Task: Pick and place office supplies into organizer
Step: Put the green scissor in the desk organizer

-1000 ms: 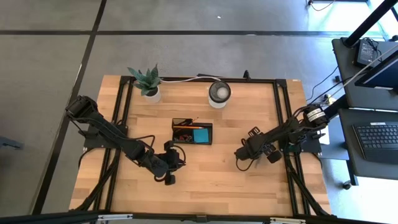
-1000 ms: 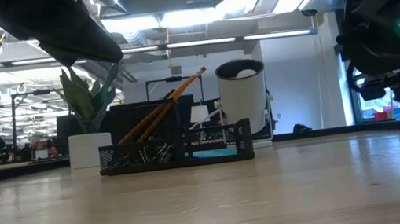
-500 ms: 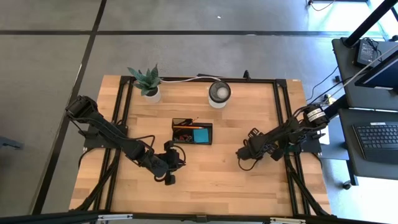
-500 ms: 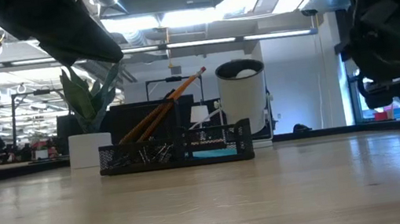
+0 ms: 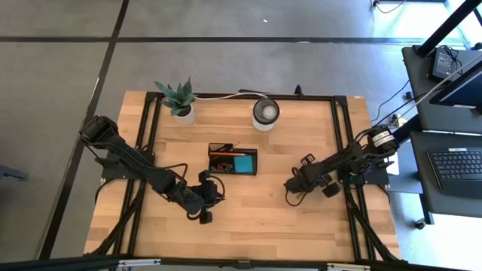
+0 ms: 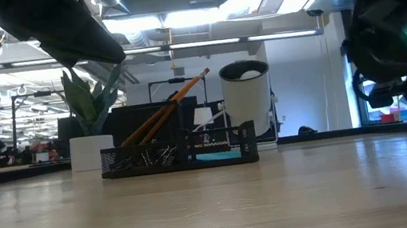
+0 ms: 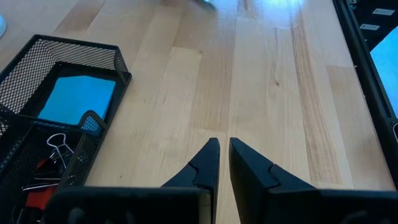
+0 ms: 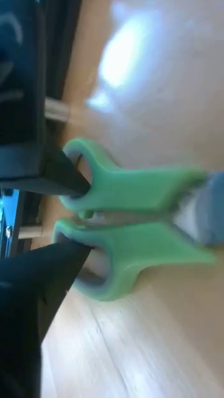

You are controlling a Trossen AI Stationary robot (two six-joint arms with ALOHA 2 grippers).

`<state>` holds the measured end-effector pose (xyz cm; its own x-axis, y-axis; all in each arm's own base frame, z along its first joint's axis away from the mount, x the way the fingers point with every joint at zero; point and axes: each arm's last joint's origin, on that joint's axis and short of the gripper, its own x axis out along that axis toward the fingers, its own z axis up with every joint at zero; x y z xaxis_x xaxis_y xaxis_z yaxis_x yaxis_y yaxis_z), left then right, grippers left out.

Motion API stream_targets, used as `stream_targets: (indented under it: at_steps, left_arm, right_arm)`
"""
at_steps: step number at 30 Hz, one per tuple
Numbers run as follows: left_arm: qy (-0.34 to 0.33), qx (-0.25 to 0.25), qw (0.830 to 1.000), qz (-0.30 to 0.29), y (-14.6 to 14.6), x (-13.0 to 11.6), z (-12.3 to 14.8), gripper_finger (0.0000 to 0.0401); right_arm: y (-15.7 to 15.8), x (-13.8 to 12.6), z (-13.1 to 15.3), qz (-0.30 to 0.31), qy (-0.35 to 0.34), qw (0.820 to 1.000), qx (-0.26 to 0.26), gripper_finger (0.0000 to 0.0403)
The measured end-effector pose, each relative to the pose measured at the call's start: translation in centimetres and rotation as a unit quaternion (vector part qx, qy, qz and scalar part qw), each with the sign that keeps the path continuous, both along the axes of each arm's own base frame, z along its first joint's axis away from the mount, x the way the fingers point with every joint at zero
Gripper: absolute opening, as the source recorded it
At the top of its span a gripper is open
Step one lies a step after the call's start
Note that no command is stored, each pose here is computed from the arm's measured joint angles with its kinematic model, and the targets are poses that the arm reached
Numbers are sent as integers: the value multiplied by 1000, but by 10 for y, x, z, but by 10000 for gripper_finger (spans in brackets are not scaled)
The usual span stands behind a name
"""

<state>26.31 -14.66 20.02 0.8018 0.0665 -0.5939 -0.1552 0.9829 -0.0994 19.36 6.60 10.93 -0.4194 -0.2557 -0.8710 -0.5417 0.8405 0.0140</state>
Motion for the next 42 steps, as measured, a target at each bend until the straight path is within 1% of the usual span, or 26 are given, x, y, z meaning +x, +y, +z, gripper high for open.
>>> stream_targets:
  at_steps: [4, 9, 13, 15, 18, 22, 25, 27, 30, 33, 36, 42]
  left_arm:
    - [0, 0, 1000, 0, 0, 0, 0, 31]
    - [0, 0, 1000, 0, 0, 0, 0, 31]
    - [0, 0, 1000, 0, 0, 0, 0, 31]
    - [0, 0, 1000, 0, 0, 0, 0, 31]
    - [-1, 2, 1000, 2, 0, 0, 0, 31]
    - [-11, 11, 1000, -5, -1, 2, 1, 31]
    - [-31, 22, 999, -21, -4, 8, -1, 31]
    - [-41, 27, 998, -38, -8, 14, -6, 31]
    - [-35, 34, 997, -59, -13, 20, -20, 31]
    - [-18, 28, 997, -63, -16, 23, -32, 31]
    - [-6, 27, 998, -60, -16, 24, -39, 31]
    - [-19, 24, 997, -66, -19, 23, -35, 31]
  right_arm:
    - [4, 5, 3, -60, -17, 998, 7, 79]
    - [9, 14, 7, -131, -43, 990, 20, 78]
    - [14, 24, 11, -173, -70, 982, 26, 78]
    - [16, 31, 10, -195, -75, 978, 20, 78]
    - [20, 41, 7, -219, -62, 974, 1, 78]
    - [33, 59, 0, -211, -29, 977, -28, 78]
    - [43, 73, -6, -199, 5, 978, -55, 78]
    - [51, 83, -9, -190, 23, 979, -71, 78]
    - [62, 97, -10, -182, 29, 980, -79, 78]
    - [73, 108, -7, -178, 14, 981, -76, 77]
    - [83, 117, 0, -180, -19, 981, -65, 76]
    - [102, 137, 13, -183, -117, 975, -37, 73]
